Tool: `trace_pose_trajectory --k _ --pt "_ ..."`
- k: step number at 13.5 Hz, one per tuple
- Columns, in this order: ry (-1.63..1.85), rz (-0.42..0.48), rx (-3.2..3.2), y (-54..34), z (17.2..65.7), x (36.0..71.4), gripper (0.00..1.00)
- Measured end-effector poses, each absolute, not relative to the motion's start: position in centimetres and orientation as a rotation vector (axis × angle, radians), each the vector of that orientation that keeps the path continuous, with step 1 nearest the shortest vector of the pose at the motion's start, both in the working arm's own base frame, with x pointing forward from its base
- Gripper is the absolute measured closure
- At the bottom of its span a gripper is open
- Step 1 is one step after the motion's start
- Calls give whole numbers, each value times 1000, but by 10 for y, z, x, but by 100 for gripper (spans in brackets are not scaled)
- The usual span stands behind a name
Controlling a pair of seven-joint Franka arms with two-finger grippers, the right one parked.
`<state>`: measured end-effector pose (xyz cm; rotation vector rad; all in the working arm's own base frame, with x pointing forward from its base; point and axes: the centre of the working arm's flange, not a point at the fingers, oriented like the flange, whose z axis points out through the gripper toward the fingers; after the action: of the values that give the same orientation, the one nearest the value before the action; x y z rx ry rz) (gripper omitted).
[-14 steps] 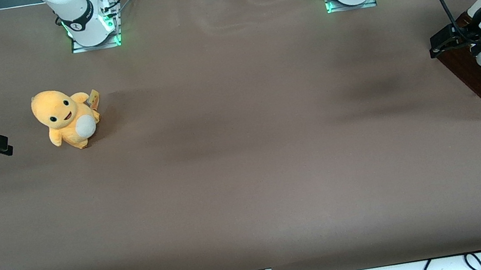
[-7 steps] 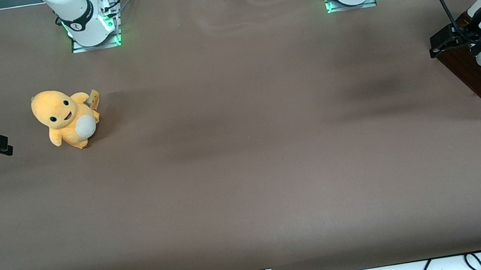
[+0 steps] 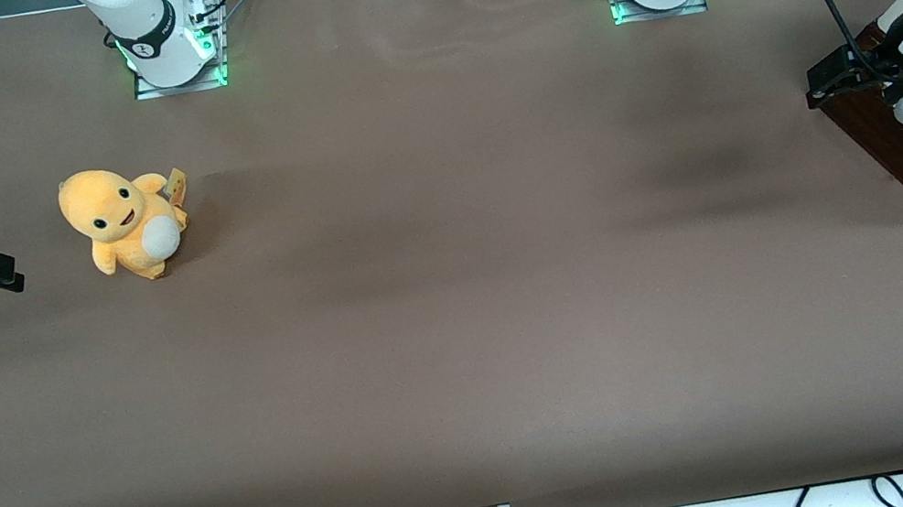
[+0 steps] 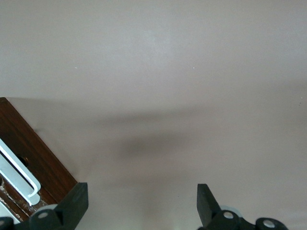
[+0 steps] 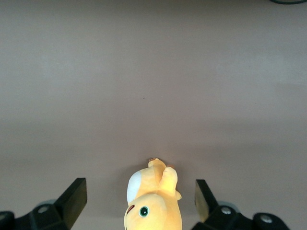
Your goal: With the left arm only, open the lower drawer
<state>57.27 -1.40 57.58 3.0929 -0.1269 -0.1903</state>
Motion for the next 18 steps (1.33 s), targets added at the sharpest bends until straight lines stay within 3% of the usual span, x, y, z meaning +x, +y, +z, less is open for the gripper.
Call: trace_pose_trajectory --k 14,18 --pt "-128 -206 3101 -13 575 572 0" --pt "-132 -263 3126 -11 559 577 0"
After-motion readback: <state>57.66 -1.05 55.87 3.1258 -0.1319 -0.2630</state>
